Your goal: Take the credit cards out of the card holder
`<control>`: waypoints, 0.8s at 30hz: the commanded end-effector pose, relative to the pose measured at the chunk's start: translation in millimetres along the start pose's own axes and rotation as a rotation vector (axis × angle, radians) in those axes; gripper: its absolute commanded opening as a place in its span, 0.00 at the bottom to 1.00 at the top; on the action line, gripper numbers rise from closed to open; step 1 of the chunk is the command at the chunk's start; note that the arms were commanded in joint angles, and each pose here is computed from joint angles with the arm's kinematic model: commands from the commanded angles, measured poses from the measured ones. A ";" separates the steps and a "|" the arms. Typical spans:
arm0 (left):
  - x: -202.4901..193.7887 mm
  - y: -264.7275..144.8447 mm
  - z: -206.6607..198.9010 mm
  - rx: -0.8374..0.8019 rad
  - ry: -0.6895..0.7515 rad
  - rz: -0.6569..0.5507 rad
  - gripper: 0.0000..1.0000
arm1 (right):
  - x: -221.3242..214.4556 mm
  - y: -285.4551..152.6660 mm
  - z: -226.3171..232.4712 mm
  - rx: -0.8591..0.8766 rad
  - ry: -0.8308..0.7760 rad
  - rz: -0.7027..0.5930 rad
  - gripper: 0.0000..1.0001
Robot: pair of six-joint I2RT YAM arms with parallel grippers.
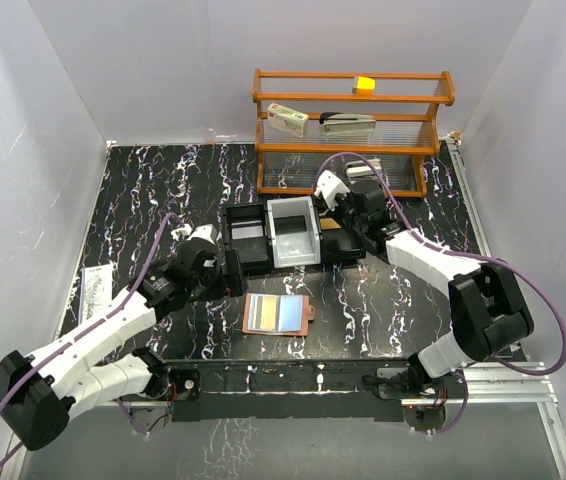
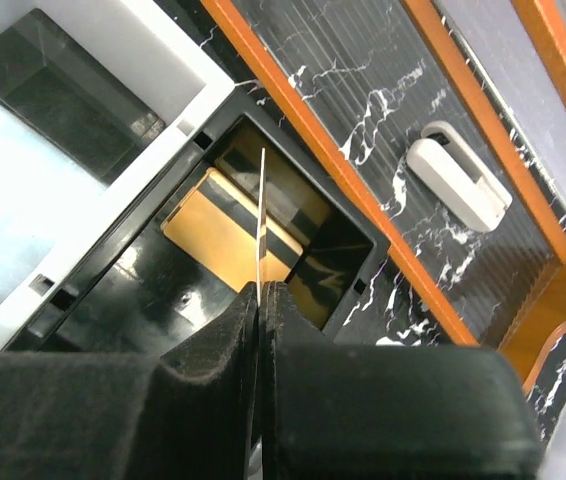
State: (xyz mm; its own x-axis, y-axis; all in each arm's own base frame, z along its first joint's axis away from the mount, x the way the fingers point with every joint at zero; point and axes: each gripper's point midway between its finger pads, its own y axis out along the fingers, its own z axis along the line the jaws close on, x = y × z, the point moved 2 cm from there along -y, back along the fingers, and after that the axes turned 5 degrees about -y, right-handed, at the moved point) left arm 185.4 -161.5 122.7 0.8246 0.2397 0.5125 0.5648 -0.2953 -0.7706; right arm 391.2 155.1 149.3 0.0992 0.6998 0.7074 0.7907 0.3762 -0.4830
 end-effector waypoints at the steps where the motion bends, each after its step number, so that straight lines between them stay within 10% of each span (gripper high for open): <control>1: 1.3 -9.8 -5.4 -0.041 -0.020 0.001 0.99 | 38.9 8.7 -32.3 -0.095 -0.083 -0.147 0.00; 24: 9.7 -27.3 -4.1 -0.082 -0.036 -0.080 0.99 | -17.5 47.6 -11.9 -0.005 -0.228 -0.042 0.00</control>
State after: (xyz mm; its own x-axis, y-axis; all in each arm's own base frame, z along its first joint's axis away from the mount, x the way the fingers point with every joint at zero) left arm 172.9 -153.3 139.7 0.7927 0.3029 0.5290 0.6083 -0.3358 -0.7192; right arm 421.8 151.1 118.1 -0.0230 0.8077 0.5891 0.7722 0.3886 -0.5027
